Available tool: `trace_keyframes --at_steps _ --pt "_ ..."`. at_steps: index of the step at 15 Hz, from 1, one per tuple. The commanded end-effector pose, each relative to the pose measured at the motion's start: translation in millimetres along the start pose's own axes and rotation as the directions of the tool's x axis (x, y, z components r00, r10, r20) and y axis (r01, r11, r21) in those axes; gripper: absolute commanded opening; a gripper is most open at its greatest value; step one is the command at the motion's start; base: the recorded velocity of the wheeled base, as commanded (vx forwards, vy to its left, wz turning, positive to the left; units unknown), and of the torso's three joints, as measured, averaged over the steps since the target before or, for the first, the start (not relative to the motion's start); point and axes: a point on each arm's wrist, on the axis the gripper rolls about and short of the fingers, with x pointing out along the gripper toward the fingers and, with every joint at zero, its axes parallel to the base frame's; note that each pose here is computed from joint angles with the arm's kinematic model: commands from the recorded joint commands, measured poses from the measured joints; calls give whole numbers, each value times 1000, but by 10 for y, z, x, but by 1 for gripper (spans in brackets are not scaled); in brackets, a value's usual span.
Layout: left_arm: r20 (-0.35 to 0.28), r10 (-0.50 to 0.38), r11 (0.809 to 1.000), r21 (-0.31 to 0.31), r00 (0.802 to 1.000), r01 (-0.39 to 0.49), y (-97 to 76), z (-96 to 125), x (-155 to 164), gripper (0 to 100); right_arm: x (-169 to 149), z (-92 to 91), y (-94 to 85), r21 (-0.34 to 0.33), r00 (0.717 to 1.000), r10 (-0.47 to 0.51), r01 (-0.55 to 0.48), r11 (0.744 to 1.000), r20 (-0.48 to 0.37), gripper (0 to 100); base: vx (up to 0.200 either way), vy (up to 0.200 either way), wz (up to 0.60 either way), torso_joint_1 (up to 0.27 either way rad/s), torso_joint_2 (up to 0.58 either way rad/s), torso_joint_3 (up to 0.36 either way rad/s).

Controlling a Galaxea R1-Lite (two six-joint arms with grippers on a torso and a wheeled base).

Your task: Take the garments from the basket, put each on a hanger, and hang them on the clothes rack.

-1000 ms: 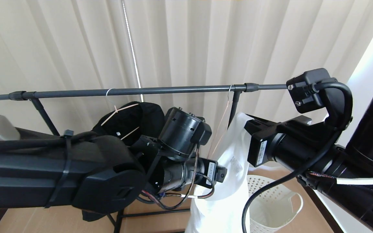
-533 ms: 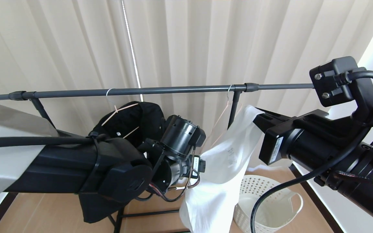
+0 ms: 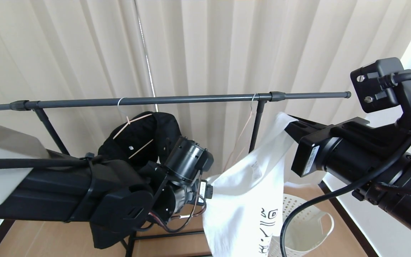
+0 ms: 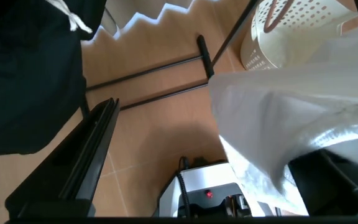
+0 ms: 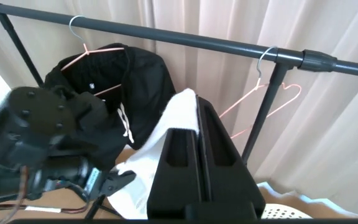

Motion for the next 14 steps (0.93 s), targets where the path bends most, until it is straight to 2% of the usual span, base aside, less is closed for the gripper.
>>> trace_keyframes --at_steps 1,4,8,9,11,14 --pt "31 -15 1000 -13 999 15 77 32 -208 100 32 -3 -49 0 1000 -22 22 1000 0 0 0 0 0 0 0 0" --pt "22 -14 1000 -8 1000 14 157 -53 -310 100 76 4 -143 -17 998 -60 60 998 3 0 0 0 0 0 0 0" --pt "54 -40 999 -13 998 41 186 -35 -492 100 179 -43 -250 -26 993 -114 114 993 -15 0 0 0 0 0 0 0" --pt "65 -50 999 -10 997 51 182 -30 -551 0 208 -55 -293 -30 991 -134 133 991 -19 0 0 0 0 0 0 0" --pt "80 -72 997 -1 994 72 169 -40 -653 0 251 -86 -341 -43 987 -157 155 987 -30 0 0 0 0 0 0 0" --pt "131 -98 995 14 987 97 181 55 -801 0 270 -210 -373 -143 982 -171 159 977 -78 0 0 0 0 0 0 0"
